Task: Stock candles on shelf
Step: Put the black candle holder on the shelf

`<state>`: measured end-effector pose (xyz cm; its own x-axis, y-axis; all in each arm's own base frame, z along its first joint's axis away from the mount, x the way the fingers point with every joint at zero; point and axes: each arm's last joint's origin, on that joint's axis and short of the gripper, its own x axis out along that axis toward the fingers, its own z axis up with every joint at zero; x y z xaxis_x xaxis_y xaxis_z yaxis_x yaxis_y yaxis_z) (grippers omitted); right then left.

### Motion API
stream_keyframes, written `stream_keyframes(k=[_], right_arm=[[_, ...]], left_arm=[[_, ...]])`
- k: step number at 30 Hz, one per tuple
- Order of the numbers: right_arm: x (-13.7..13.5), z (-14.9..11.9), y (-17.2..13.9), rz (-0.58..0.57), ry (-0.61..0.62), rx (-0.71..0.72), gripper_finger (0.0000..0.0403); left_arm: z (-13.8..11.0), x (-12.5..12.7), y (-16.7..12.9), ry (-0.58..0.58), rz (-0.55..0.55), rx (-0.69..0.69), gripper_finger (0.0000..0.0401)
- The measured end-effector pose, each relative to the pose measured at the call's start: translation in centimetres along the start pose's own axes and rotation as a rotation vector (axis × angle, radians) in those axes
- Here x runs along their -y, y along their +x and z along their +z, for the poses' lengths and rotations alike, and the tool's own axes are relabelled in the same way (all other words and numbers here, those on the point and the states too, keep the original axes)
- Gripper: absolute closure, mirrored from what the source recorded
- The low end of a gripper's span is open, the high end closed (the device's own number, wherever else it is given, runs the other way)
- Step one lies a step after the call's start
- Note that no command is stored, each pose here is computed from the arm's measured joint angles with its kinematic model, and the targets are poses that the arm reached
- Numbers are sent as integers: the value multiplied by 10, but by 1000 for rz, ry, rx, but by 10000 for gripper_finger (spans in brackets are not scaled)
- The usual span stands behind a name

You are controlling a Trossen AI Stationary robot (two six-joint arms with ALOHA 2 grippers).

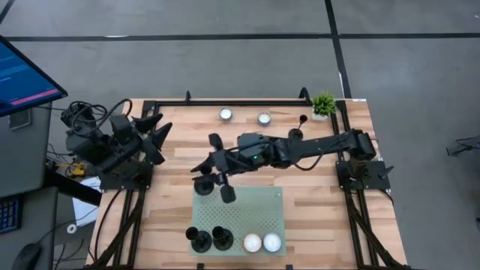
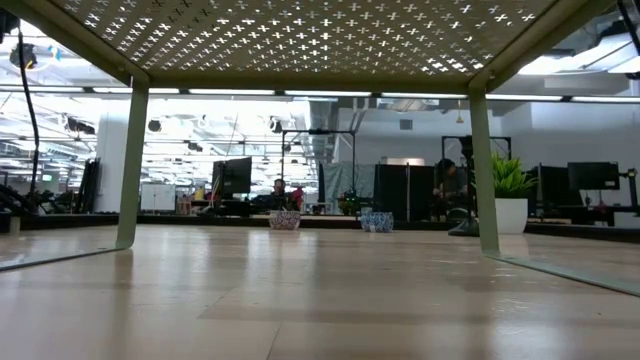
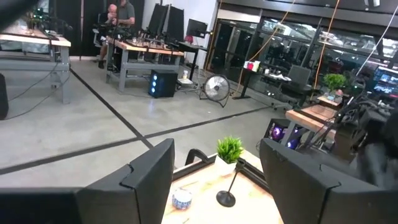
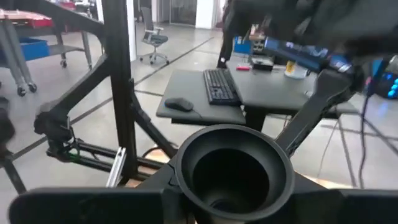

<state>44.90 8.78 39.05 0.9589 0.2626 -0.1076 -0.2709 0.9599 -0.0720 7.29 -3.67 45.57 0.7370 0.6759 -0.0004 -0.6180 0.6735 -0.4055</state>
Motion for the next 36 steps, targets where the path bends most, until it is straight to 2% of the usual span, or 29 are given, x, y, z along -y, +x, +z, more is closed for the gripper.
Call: stream_keyframes(k=[4, 18, 36], right_arm=[[-8, -11, 10, 27, 4, -28, 326], [-39, -22, 22, 88, -3, -51, 326], [-41, -21, 22, 89, -14, -48, 324]], left_arm=[[1, -1, 0, 13, 0, 0, 164], [1, -1, 0, 14, 0, 0, 164], [1, -1, 0, 41, 0, 0, 164]])
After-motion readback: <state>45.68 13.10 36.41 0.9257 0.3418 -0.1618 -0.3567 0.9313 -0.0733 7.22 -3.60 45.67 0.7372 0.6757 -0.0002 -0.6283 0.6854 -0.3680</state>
